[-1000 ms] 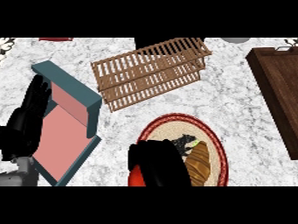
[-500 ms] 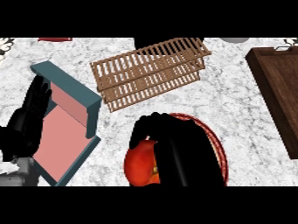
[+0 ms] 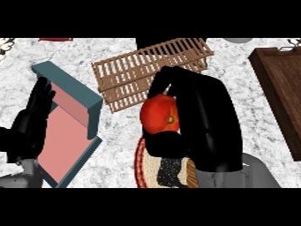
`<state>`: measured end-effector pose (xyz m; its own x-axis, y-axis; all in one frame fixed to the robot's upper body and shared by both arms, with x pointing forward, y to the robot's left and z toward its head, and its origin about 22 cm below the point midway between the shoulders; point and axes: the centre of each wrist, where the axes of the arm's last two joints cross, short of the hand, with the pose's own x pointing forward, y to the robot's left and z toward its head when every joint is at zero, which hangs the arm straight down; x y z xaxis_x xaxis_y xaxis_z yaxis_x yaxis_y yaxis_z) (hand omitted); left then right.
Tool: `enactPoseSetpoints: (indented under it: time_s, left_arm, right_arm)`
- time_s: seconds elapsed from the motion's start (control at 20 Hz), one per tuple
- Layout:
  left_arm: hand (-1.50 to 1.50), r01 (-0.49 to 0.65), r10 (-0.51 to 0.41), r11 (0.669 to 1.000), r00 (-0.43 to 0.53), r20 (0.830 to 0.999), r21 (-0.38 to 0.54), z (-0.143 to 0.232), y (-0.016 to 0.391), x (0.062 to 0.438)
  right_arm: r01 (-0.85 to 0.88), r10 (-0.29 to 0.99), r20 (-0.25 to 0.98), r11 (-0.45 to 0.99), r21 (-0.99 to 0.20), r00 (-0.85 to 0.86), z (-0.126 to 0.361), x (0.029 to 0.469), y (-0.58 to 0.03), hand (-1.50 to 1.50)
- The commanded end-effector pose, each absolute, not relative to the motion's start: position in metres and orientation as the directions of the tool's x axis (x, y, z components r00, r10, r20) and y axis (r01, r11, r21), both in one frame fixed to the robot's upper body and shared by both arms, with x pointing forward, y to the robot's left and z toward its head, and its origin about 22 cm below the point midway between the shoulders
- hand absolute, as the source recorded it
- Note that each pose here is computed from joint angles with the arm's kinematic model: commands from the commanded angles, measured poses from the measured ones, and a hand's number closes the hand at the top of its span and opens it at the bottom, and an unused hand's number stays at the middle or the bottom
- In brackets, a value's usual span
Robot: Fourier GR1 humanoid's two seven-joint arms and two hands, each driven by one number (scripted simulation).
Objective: Pick the tomato from the placemat and place it in the tiered shelf
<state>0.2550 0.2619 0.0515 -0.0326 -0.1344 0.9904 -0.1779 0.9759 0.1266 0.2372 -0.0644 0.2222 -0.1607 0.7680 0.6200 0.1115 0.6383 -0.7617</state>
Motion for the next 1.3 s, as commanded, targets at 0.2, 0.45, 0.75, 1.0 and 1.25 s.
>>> enactPoseSetpoints:
  time_s: [0.2, 0.45, 0.75, 1.0, 1.25]
  left_arm:
    - [0.0, -0.189, -0.15, 0.972, -0.032, 0.988, 0.141, 0.05, 0.275, 0.262]
    - [0.0, -0.172, -0.115, 0.979, -0.025, 0.993, 0.109, 0.055, 0.281, 0.259]
    - [0.0, -0.164, -0.136, 0.979, -0.06, 0.989, 0.125, 0.069, 0.253, 0.26]
    - [0.0, -0.165, -0.137, 0.978, -0.031, 0.99, 0.13, 0.063, 0.271, 0.266]
    - [0.0, -0.16, -0.121, 0.981, -0.043, 0.992, 0.113, 0.049, 0.254, 0.256]
  right_arm:
    - [0.139, 0.744, 0.663, 0.668, -0.731, -0.088, 0.206, 0.291, -0.073, 1.5]
    - [0.199, 0.731, 0.673, 0.68, -0.706, -0.109, 0.21, 0.33, -0.061, 1.5]
    - [0.227, 0.732, 0.671, 0.678, -0.699, -0.119, 0.149, 0.361, -0.052, 1.5]
    - [0.221, 0.717, 0.679, 0.696, -0.683, -0.158, 0.156, 0.385, -0.058, 1.5]
    - [0.258, 0.633, 0.77, 0.759, -0.598, -0.077, 0.155, 0.41, -0.063, 1.5]
